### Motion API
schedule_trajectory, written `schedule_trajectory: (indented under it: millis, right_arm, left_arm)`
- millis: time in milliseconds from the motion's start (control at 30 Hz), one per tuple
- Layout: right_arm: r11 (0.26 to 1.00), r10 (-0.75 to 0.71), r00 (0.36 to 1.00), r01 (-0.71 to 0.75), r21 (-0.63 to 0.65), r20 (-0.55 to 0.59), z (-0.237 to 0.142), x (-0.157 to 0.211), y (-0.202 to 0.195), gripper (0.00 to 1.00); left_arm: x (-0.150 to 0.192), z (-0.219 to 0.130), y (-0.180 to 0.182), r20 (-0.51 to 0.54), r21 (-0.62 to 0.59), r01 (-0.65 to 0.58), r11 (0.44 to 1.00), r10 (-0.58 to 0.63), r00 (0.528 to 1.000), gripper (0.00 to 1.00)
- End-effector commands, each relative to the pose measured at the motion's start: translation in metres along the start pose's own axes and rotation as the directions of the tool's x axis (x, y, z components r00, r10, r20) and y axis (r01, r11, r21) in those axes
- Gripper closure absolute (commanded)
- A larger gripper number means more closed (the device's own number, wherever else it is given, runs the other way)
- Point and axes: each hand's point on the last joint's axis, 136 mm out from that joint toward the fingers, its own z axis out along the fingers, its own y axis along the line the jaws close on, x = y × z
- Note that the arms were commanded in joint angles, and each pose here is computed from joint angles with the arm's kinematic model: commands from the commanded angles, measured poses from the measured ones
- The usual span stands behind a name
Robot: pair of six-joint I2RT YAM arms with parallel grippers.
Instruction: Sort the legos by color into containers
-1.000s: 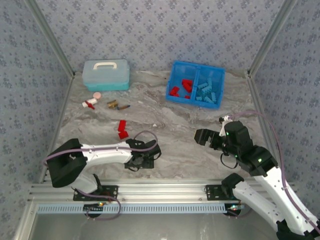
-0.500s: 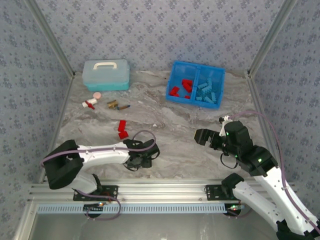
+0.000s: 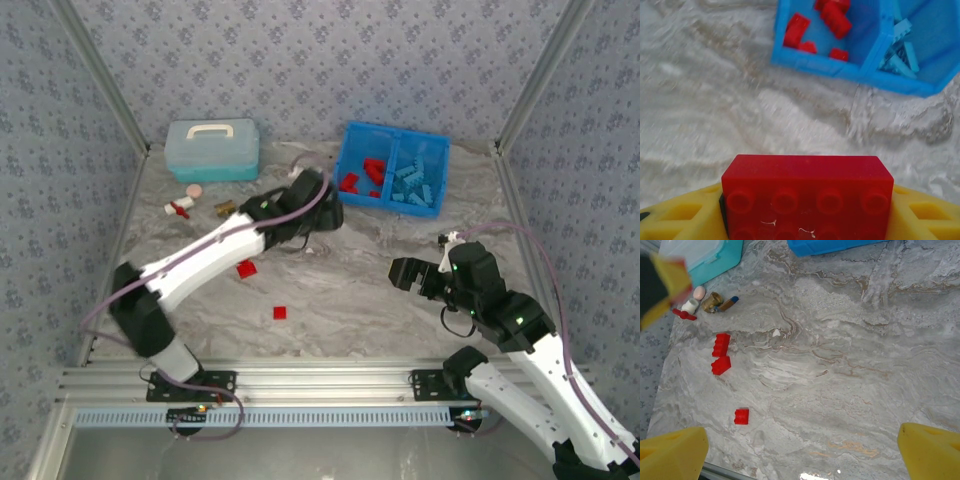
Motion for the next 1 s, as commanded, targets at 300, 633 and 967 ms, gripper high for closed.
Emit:
schedule_trajectory:
  millis: [300,633,967]
  right_arm:
    - [1.0,0.014,1.0,-0.014,0.009,0.015,-0.006,-0.005,0.001,0.0]
    - [1.0,0.023,1.0,-0.023,0.006,0.005,-0.01,-0.003,0.001,0.0]
    - [1.0,0.021,1.0,-0.021,0.005,0.021,-0.015,-0.005,0.001,0.0]
  left_arm:
    - [-0.083,0.149,-0.046,-0.043,0.082,0.019,0.996,-0.016,0.999,0.48]
    - [-0.114,0.192,-0.071,0.084,0.255,0.122,0.959,-0.148,0.985,0.38]
    - [-0.16,0.137,-0.082,0.199,0.296,0.106,0.949,-0.17,0.965,0.03]
